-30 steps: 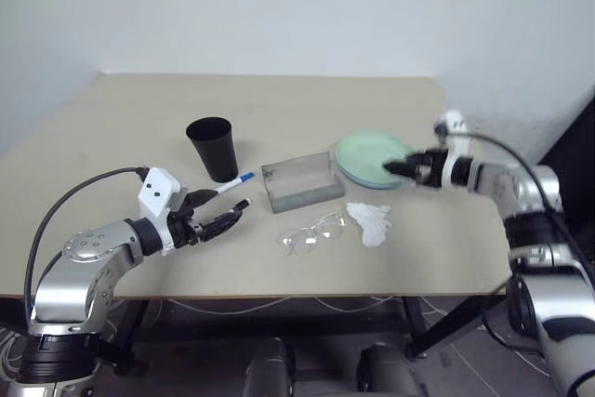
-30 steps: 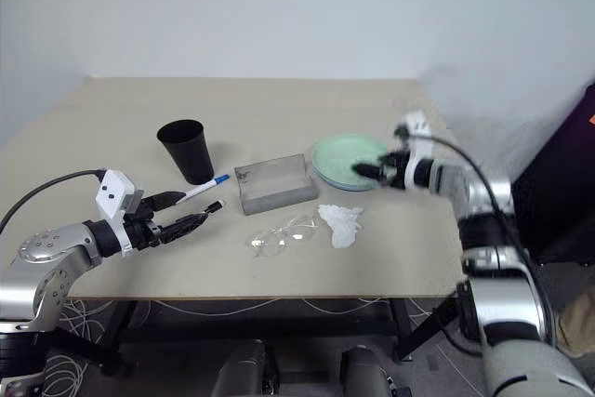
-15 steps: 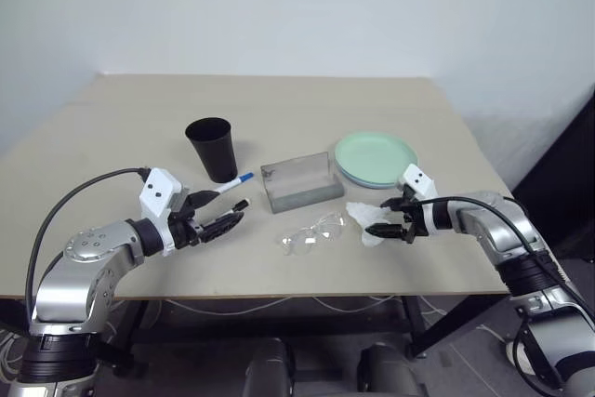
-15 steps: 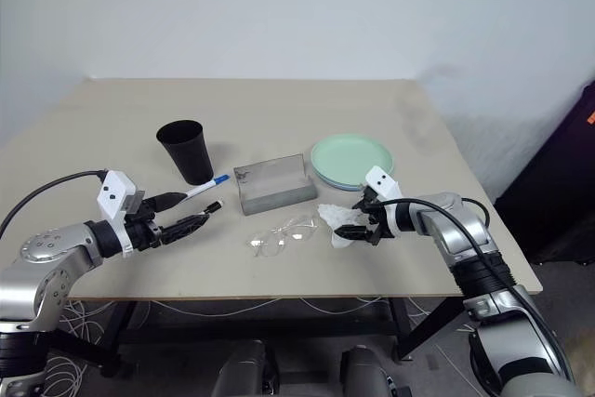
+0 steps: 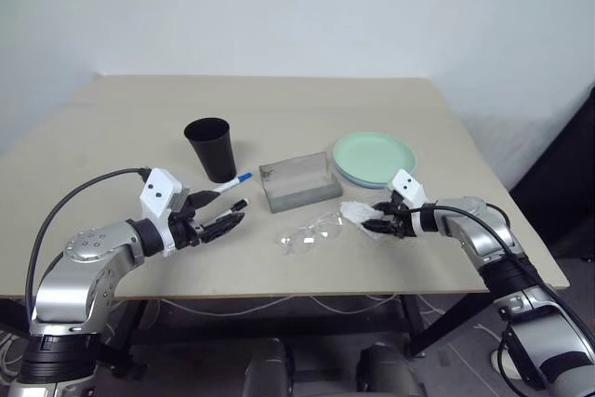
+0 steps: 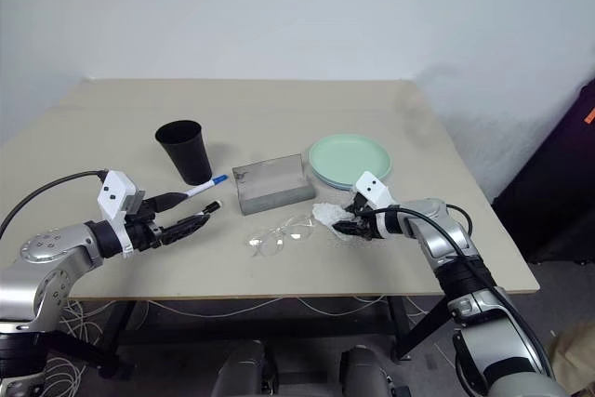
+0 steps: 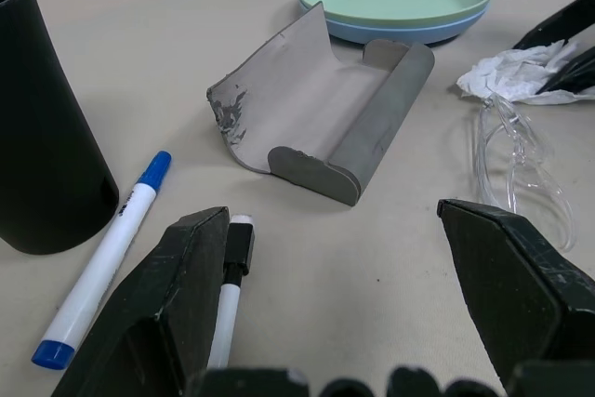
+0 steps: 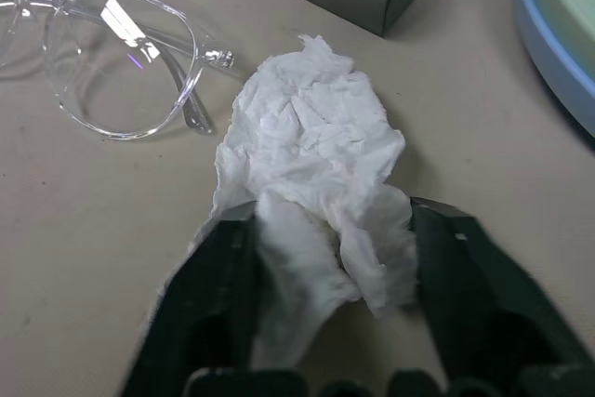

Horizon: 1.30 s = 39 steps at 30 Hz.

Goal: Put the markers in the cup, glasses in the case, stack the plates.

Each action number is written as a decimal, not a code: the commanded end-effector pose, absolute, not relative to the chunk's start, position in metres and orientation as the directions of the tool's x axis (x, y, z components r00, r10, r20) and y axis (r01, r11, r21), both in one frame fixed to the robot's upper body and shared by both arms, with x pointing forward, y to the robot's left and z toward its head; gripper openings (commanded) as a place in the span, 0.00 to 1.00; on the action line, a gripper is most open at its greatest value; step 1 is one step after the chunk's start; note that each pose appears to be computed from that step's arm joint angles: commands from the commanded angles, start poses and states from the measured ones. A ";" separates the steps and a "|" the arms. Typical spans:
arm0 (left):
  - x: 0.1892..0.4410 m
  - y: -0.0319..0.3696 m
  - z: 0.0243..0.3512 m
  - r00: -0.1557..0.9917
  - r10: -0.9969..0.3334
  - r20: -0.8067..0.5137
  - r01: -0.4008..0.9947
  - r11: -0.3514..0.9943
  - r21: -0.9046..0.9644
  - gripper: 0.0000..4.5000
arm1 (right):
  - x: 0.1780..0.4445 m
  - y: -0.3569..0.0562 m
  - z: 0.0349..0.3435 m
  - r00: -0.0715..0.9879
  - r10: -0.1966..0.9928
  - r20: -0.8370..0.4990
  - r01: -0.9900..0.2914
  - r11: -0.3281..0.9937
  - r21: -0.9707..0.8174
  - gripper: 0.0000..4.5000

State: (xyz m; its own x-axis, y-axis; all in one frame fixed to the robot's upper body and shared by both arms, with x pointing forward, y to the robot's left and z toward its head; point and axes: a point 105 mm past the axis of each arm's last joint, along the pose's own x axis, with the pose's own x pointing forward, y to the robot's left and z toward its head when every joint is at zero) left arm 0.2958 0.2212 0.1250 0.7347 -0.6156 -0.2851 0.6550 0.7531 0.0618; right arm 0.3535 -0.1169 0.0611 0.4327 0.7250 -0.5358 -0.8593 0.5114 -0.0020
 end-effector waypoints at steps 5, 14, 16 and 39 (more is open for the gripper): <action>0.296 0.218 0.138 0.737 -0.628 -0.251 0.664 0.741 0.096 0.85 | 0.366 -0.117 0.108 0.475 0.774 -0.418 -0.854 0.520 -0.006 0.01; 0.298 0.218 0.138 0.737 -0.629 -0.250 0.665 0.741 0.097 0.85 | 0.431 -0.118 0.173 0.690 0.675 -0.261 -0.702 0.712 -0.012 0.01; 0.299 0.216 0.138 0.735 -0.630 -0.249 0.667 0.739 0.098 0.85 | 0.444 -0.120 0.169 0.735 0.620 -0.273 -0.651 0.758 -0.031 0.01; 0.315 0.167 0.163 0.638 -0.724 -0.261 0.770 0.601 0.215 0.85 | 0.449 -0.143 0.184 0.806 0.562 -0.185 -0.590 0.790 -0.168 0.99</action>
